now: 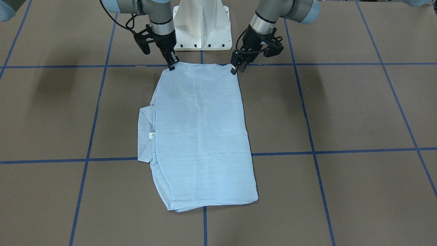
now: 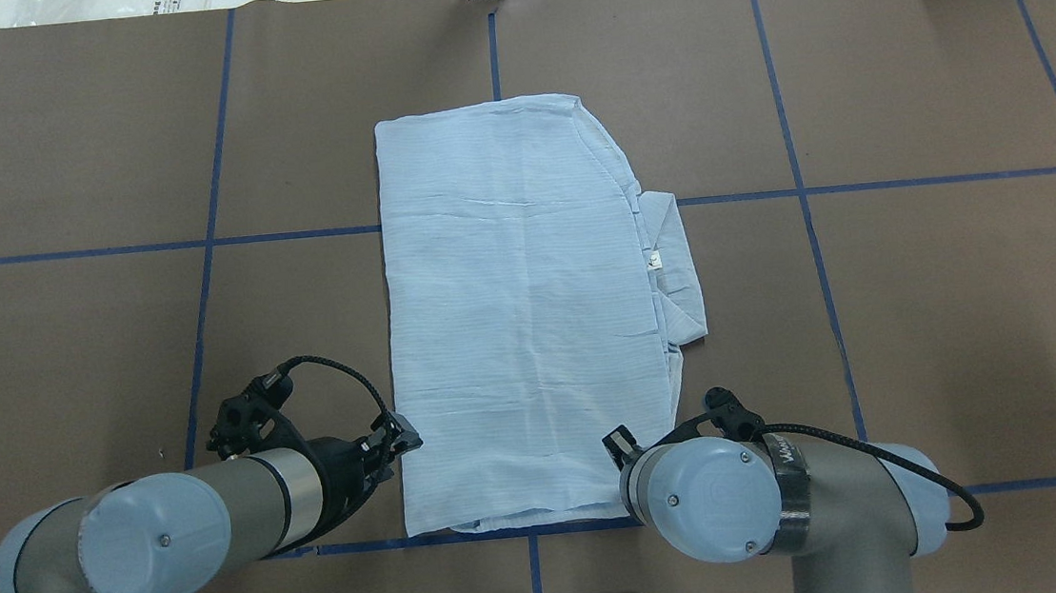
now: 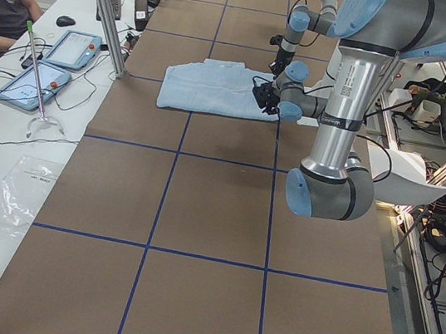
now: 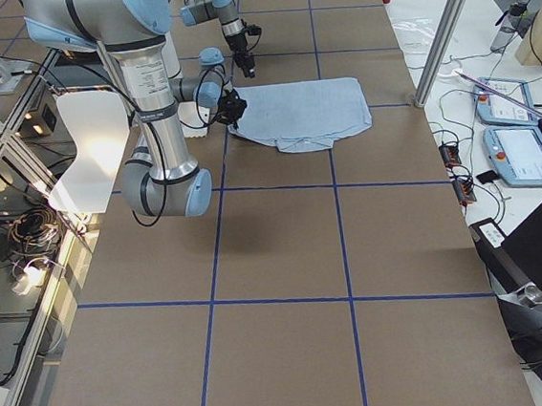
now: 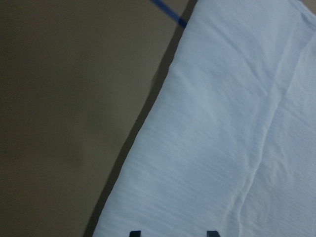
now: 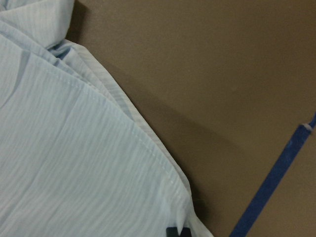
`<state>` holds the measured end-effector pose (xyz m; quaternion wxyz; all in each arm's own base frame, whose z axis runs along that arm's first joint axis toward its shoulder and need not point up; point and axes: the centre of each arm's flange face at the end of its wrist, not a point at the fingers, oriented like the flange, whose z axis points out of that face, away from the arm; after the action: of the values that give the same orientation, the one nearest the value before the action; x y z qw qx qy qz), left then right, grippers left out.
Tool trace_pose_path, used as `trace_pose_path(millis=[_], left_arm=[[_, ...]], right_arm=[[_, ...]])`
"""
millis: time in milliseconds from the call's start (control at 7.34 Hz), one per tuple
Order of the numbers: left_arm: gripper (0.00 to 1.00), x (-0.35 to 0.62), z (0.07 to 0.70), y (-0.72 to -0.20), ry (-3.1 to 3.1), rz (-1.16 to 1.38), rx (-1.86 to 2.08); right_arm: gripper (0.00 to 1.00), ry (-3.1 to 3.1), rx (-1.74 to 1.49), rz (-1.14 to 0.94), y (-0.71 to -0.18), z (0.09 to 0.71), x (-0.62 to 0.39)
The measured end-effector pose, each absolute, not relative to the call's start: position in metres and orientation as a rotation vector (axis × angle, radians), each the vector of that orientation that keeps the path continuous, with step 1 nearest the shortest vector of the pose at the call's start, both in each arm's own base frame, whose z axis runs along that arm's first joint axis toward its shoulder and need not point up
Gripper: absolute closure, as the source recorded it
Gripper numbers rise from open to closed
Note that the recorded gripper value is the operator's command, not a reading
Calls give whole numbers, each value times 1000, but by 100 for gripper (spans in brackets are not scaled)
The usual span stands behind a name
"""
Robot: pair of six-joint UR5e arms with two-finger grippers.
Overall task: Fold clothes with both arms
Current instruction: 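Lower the left gripper to the shirt's near corner beside the right gripper, then grasp the near edge with both grippers and fold it toward the far edge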
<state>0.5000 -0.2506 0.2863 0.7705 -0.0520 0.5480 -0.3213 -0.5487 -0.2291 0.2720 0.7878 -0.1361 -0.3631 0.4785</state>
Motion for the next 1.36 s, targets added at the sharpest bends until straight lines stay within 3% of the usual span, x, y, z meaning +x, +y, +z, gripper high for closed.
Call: trace_pose_path(millis=[681, 817, 953, 1089, 1362], left_arm=[[44, 535, 307, -212, 1122, -678, -164], [53, 536, 307, -210, 1119, -676, -166], [81, 537, 307, -209, 1117, -675, -166], [100, 539, 305, -208, 1113, -674, -167], [100, 542, 303, -205, 1104, -669, -168]], right_arm=[[100, -782, -294, 1028, -228, 272, -549], [100, -782, -294, 1029, -228, 272, -550], [100, -782, -294, 1029, -228, 272, -550], [100, -782, -294, 1029, -228, 272, -549], [100, -783, -295, 1029, -228, 271, -549]])
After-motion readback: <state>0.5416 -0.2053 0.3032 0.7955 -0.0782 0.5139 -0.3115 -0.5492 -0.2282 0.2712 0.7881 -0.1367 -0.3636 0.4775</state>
